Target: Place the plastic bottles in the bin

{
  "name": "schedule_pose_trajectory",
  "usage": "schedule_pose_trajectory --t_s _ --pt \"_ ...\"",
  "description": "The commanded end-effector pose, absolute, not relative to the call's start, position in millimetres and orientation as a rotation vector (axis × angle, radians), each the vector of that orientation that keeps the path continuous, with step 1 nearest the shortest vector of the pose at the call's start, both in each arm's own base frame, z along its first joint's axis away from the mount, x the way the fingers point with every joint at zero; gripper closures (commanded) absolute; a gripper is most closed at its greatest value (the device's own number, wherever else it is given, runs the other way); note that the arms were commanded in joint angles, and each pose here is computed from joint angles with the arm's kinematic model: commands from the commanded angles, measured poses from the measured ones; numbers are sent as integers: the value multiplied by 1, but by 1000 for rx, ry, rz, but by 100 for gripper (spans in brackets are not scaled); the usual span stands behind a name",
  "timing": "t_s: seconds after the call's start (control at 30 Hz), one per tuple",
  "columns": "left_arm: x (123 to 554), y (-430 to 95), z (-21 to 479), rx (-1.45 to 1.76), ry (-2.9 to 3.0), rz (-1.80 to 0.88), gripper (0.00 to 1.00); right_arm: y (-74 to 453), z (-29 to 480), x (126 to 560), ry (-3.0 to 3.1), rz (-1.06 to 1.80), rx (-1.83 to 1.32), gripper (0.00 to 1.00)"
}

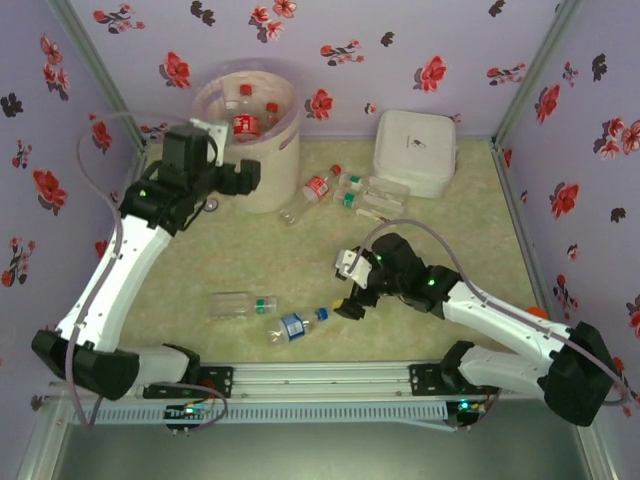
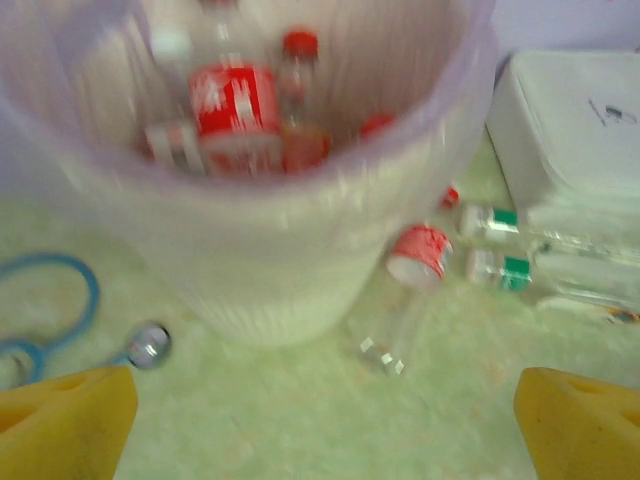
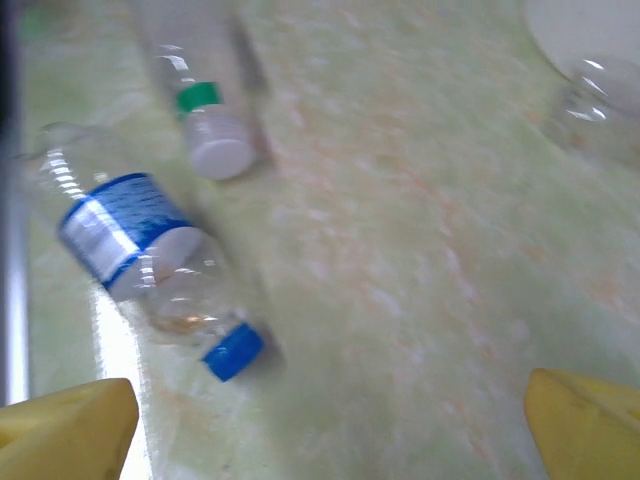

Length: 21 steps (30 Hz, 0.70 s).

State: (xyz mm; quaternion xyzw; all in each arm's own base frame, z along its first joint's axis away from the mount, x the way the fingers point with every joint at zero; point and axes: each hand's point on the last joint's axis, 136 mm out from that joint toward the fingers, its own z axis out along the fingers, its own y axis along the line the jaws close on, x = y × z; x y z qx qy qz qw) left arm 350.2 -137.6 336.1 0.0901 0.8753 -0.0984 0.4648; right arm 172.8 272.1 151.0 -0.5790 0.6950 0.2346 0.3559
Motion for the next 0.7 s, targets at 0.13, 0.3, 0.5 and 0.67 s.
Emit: schedule_pose_trajectory --t_s 0.13,0.3,0.5,0.67 --pt "310 -128 312 29 2163 -414 5 293 130 132 1678 606 -1929 0" --pt "299 -111 299 -63 2169 -422 8 318 115 133 1614 534 -1993 1" --pt "299 -111 278 -102 2191 -456 8 339 90 131 1601 528 -2059 1" --pt "301 -117 262 -128 2207 -504 9 353 70 134 1616 534 -2042 6"
